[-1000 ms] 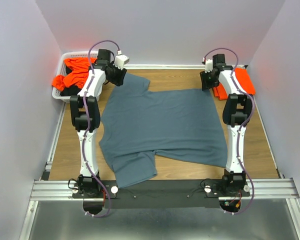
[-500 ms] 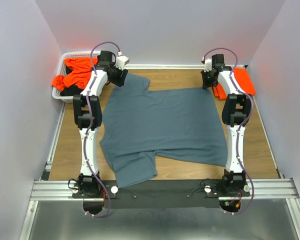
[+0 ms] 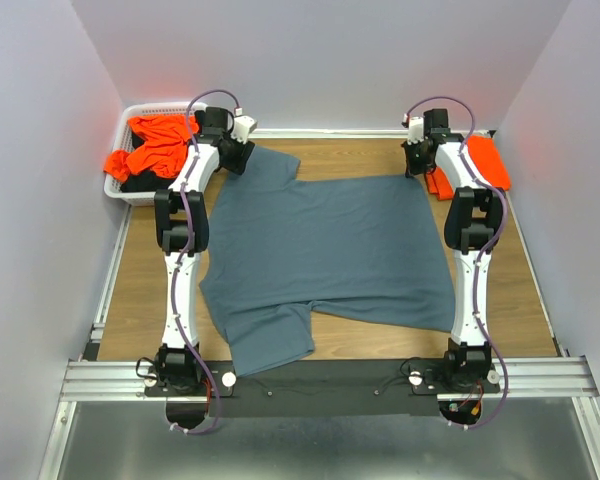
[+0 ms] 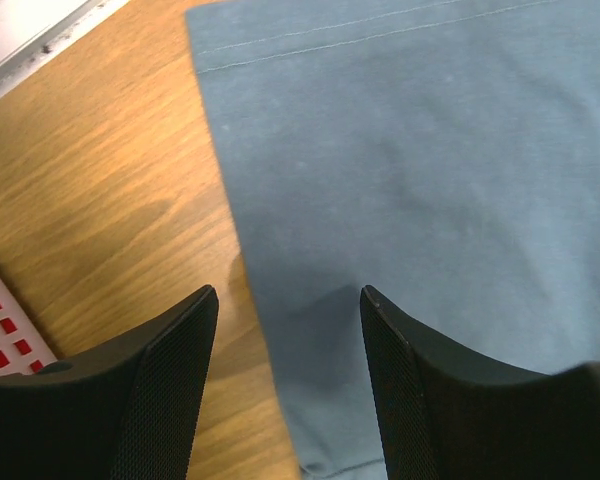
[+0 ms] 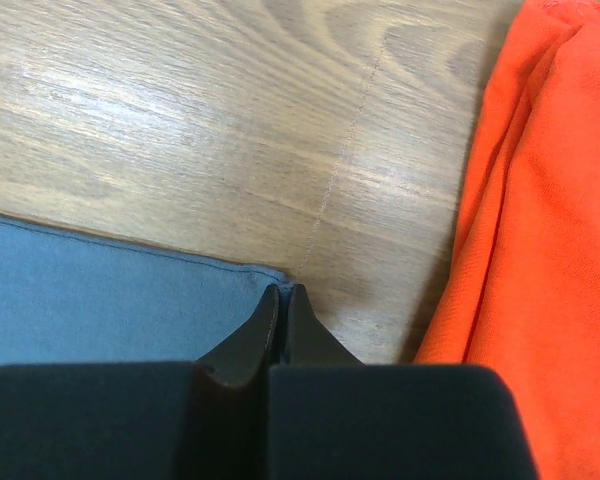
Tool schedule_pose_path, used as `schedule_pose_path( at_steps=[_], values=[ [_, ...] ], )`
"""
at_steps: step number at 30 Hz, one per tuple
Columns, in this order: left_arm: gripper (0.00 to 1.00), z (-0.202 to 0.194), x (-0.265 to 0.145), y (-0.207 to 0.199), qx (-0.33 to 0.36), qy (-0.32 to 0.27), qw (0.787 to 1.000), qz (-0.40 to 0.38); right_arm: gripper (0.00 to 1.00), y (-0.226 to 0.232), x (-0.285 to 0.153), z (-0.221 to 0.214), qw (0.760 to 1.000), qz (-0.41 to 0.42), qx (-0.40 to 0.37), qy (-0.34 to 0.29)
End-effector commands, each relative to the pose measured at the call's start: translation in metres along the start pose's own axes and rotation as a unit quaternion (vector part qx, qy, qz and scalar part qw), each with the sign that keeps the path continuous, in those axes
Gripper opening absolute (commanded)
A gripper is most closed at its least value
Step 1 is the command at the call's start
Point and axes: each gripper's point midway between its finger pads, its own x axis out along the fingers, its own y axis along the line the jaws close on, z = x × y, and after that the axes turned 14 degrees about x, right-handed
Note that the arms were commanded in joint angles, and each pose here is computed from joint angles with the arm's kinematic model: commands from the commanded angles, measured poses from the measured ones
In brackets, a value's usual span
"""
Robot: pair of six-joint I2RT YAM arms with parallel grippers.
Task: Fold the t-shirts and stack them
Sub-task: Flatten the tshirt out
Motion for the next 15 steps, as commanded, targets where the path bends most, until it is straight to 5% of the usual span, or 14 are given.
schedule_pose_path(
  at_steps=[1,15],
  values=[
    [0.67,-0.001,0.007,0.019,-0.011,-0.008,1.0,0.026,0.01,-0.008,0.017,-0.042,0.998,-0.008,-0.001,0.058],
    [0.48,-0.014,0.028,-0.014,-0.05,-0.021,0.996,-0.067,0.0,-0.01,0.011,-0.04,0.998,-0.013,-0.012,0.057]
  ],
)
